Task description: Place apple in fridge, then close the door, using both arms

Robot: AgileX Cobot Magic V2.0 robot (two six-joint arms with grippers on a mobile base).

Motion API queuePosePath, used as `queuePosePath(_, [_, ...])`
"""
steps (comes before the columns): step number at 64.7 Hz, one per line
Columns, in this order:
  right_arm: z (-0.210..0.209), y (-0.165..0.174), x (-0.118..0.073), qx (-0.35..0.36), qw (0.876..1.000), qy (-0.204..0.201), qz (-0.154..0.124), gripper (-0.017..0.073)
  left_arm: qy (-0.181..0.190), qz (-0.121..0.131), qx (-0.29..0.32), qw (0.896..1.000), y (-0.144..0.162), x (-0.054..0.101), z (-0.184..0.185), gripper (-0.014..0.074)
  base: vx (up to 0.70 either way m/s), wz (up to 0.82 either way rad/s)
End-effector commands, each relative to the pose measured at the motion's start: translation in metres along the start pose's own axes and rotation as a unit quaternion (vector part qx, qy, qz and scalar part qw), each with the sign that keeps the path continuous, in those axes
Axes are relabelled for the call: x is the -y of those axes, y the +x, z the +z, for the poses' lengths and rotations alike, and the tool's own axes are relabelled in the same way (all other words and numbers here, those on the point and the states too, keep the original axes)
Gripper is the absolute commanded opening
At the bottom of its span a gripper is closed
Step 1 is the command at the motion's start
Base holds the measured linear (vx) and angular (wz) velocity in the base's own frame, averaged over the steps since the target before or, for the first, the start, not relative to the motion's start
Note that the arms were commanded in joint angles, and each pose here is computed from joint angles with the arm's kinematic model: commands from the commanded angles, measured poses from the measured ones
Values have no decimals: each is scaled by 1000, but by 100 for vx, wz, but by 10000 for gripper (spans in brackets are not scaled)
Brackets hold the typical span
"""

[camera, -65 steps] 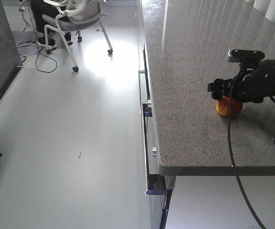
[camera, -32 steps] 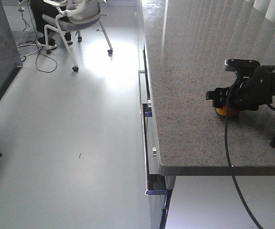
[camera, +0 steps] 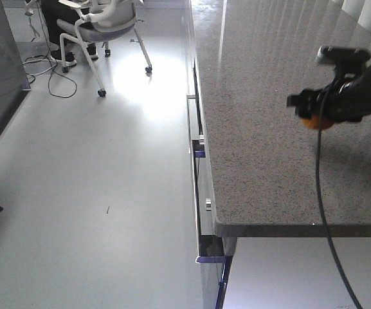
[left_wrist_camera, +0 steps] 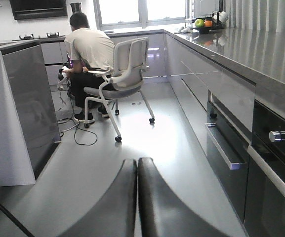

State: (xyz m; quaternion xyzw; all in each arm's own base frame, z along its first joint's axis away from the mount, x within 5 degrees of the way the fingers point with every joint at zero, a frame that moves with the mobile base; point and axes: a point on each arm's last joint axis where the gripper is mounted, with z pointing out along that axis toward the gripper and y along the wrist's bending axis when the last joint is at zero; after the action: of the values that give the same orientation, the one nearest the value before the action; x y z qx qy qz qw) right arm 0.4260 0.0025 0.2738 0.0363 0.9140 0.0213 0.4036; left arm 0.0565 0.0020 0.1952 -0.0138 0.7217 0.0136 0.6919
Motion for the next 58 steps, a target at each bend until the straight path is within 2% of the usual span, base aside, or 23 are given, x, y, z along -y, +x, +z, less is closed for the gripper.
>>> queuePosePath(1, [-64,-42,-2,122,992,-7,-2,53,1,-6,53,999,-13,0,-3,-6,0,0])
queuePosePath(22, [-200,-63,-5,249,968,-19,-4,57,1,-6,53,999,-13,0,-3,-6,0,0])
queuePosePath(33, [-254,-52,-7,256,966,-28,-8,60,1,-6,53,999,-13,0,-3,-6,0,0])
queuePosePath(45, [-290,-40,-13,257,964,-62,-20,60,1,-6,53,999,-13,0,-3,-6,0,0])
queuePosePath(58, [-300,-38,-17,266,960,-92,0,60,1,-6,53,999,-13,0,-3,-6,0,0])
